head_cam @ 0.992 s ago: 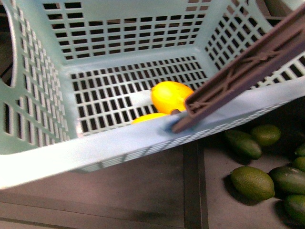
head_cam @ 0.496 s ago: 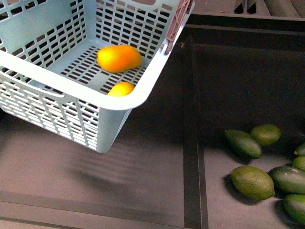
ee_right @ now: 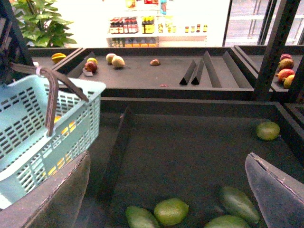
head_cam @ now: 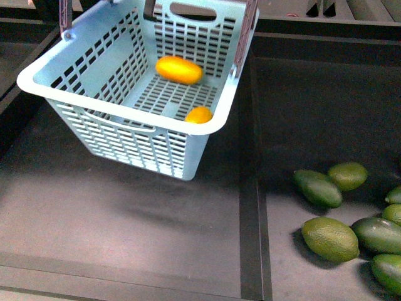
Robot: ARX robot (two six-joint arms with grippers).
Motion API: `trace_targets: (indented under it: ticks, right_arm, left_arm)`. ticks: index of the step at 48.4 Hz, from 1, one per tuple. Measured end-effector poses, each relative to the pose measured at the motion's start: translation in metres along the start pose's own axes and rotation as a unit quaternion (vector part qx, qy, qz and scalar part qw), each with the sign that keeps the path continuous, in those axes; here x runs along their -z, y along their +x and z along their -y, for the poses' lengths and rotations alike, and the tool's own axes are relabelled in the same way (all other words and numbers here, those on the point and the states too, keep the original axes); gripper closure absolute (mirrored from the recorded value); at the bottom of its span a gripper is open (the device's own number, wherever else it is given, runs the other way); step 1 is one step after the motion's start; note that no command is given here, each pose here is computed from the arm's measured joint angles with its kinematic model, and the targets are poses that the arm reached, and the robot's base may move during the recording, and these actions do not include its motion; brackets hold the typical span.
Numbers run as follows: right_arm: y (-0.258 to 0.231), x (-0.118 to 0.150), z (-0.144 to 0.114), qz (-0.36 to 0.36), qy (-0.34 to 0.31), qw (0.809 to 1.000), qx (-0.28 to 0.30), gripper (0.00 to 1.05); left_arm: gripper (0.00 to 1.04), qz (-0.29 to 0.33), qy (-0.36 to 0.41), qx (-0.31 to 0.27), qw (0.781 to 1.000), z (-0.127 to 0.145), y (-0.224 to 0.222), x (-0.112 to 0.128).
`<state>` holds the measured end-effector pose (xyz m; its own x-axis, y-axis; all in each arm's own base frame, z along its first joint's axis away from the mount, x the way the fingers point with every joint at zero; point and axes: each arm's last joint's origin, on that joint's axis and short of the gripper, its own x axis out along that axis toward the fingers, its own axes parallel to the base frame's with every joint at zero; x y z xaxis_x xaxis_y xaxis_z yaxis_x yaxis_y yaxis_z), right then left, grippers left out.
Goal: Pick lemon and mango into basket
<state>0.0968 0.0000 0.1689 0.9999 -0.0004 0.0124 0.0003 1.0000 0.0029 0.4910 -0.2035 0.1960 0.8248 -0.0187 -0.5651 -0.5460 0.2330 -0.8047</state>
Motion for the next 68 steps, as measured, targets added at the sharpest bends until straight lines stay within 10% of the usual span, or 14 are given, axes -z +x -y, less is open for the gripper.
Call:
trace_targets:
  ticks: [36, 61, 68]
  right_arm:
    - [0.0, 0.0, 0.0, 0.0, 0.0, 1.0, 0.0, 0.09]
    - [0.0, 0.0, 0.0, 0.0, 0.0, 1.0, 0.0, 0.09]
    - [0.0, 0.0, 0.0, 0.0, 0.0, 1.0, 0.0, 0.09]
  left_arm:
    - [1.0, 0.022, -0.056, -0.051, 0.997, -0.059, 0.007, -0.007]
    - [0.1, 0.082, -0.104, -0.037, 0.991, -0.052, -0.05, -0.027]
    - [0.07, 0.114, -0.105, -0.068, 0.986, -0.055, -0.087, -0.037]
